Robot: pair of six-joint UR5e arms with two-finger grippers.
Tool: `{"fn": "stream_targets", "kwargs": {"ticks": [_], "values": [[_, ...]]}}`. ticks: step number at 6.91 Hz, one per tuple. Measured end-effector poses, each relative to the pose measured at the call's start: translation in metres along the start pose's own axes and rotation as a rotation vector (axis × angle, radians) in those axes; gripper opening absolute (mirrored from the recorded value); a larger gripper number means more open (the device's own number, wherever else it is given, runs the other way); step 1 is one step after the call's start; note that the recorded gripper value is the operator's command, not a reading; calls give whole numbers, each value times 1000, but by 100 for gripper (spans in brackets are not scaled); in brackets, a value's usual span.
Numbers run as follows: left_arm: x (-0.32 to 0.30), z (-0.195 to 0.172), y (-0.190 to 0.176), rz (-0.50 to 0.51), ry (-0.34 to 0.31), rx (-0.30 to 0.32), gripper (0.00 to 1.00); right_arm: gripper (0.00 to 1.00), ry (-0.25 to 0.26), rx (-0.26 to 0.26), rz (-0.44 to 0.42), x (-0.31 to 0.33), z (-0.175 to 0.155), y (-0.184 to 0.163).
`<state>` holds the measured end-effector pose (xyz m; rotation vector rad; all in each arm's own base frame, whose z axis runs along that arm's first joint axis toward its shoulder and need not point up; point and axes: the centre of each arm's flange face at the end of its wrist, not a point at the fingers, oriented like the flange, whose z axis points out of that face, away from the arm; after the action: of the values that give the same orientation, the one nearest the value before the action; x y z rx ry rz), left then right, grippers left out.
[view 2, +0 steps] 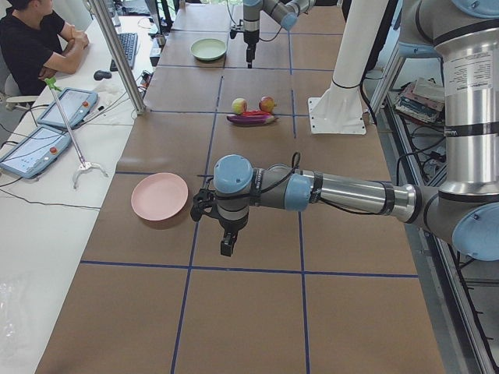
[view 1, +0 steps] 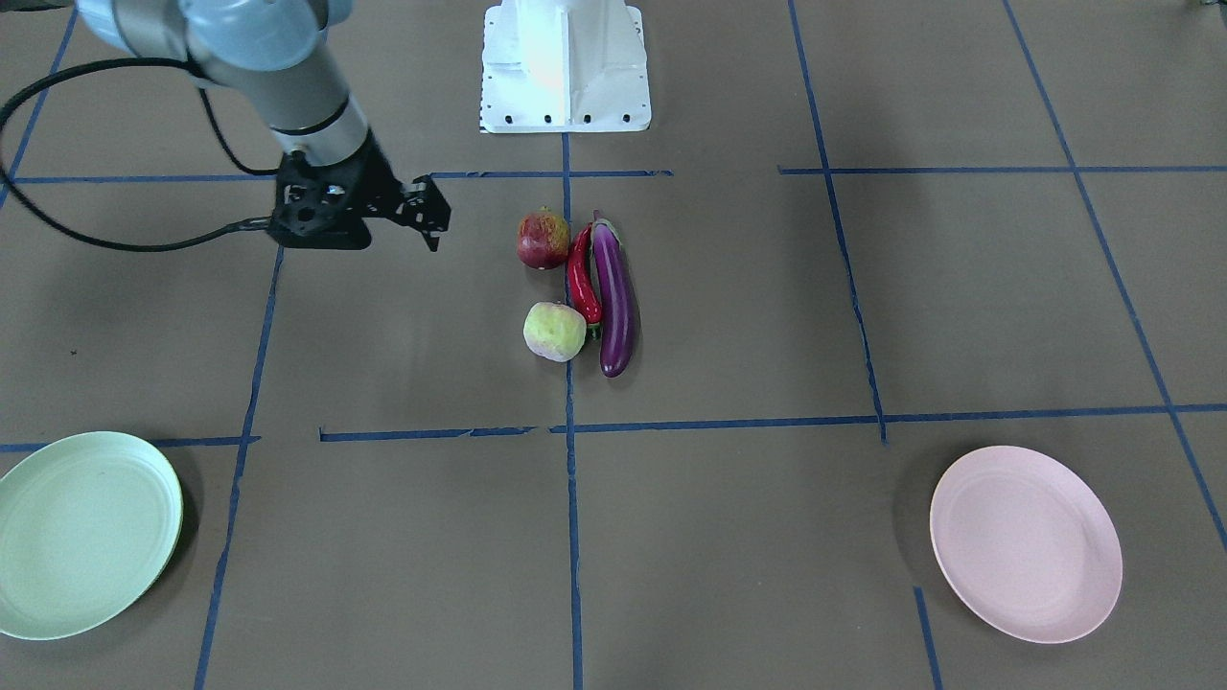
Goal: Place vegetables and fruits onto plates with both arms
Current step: 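Move the right gripper to the red apple and grasp it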
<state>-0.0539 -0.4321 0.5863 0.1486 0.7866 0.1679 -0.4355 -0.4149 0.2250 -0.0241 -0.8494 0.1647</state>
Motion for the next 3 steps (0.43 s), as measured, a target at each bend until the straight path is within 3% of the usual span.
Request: {"fn": "stream_targets", "kwargs": {"ticks": [1,3], "values": [[1,-1,-1,5,-1,7,100,100,4,25,37,-35,15,19],[2,-2,-1,9,0,11,100,100,33,11,79,-83,48,43]]}}
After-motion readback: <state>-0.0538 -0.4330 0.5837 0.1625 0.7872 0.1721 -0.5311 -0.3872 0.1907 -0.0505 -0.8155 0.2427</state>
